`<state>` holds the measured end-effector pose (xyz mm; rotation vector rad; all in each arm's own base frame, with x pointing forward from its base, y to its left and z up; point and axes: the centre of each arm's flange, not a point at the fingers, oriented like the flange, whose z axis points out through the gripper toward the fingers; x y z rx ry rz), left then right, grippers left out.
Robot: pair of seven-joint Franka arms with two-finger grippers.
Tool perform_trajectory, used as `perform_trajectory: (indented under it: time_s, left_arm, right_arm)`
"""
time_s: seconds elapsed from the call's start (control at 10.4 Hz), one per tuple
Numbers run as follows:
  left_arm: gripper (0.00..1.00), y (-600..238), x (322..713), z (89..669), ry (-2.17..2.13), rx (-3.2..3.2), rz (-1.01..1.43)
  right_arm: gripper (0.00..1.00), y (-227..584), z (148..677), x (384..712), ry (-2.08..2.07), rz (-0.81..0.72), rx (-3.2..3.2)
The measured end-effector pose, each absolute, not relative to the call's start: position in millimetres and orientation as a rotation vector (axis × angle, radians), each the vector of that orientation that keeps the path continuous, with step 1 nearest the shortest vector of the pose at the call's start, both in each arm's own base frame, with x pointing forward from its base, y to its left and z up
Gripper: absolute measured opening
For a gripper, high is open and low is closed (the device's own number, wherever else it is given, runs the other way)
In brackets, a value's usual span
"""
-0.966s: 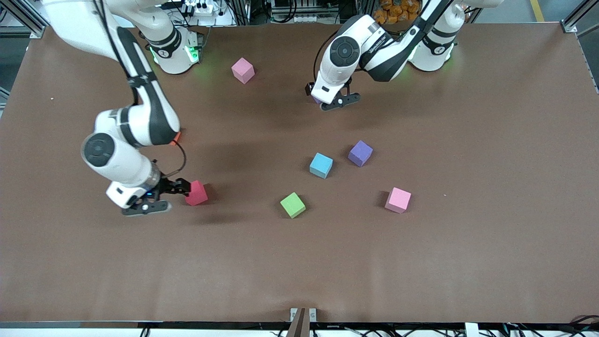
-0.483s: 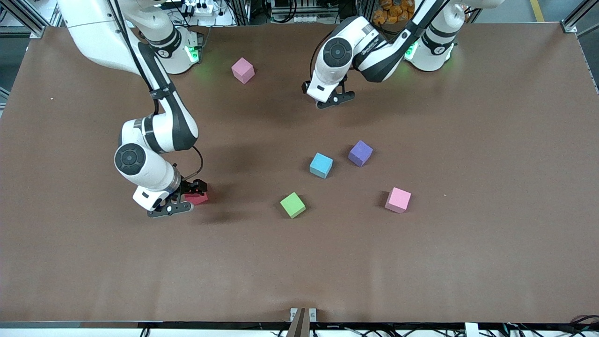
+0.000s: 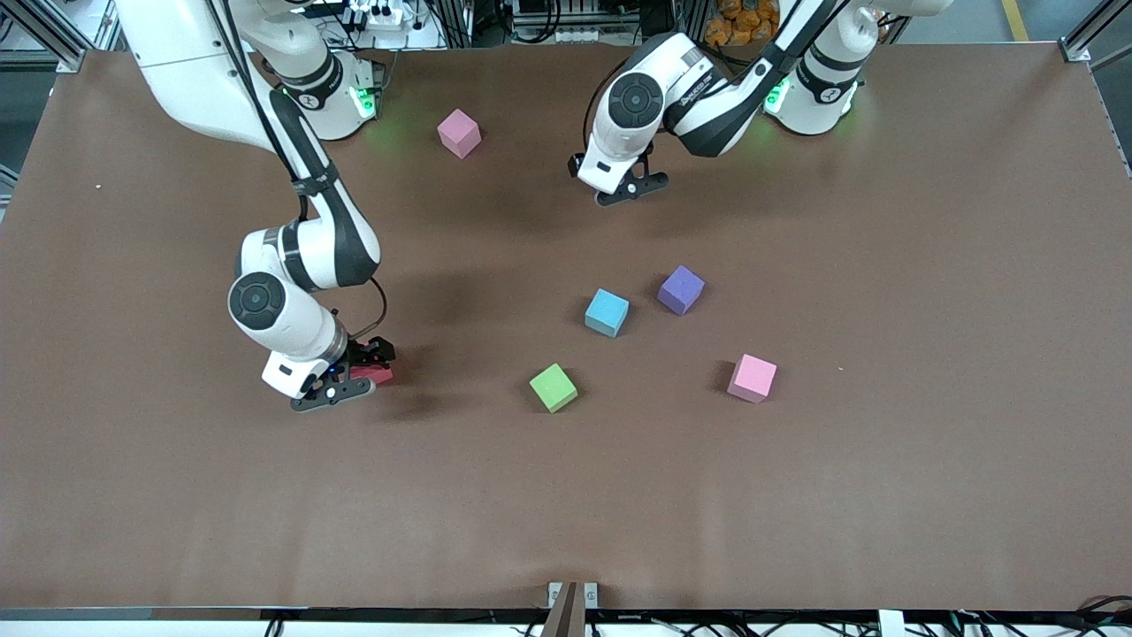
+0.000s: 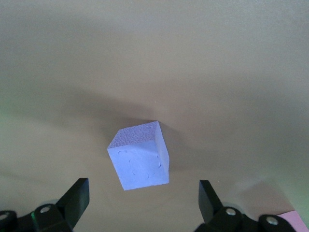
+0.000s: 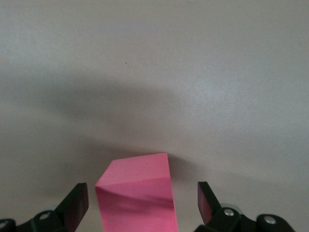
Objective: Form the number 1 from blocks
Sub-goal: 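Close the left gripper on the purple cube while the right gripper grips magenta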
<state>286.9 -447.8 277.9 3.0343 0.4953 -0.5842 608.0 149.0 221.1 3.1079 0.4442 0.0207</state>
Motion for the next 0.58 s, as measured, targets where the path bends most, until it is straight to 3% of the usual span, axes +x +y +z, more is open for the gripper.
perform_trajectory:
  time_s: [0.58]
  left_arm:
    - [1.00, -454, 276, 254, 0.469, 3.045, -0.636]
  right_arm:
    - [1.00, 141, 210, 606, 0.430, 0.039, 3.103]
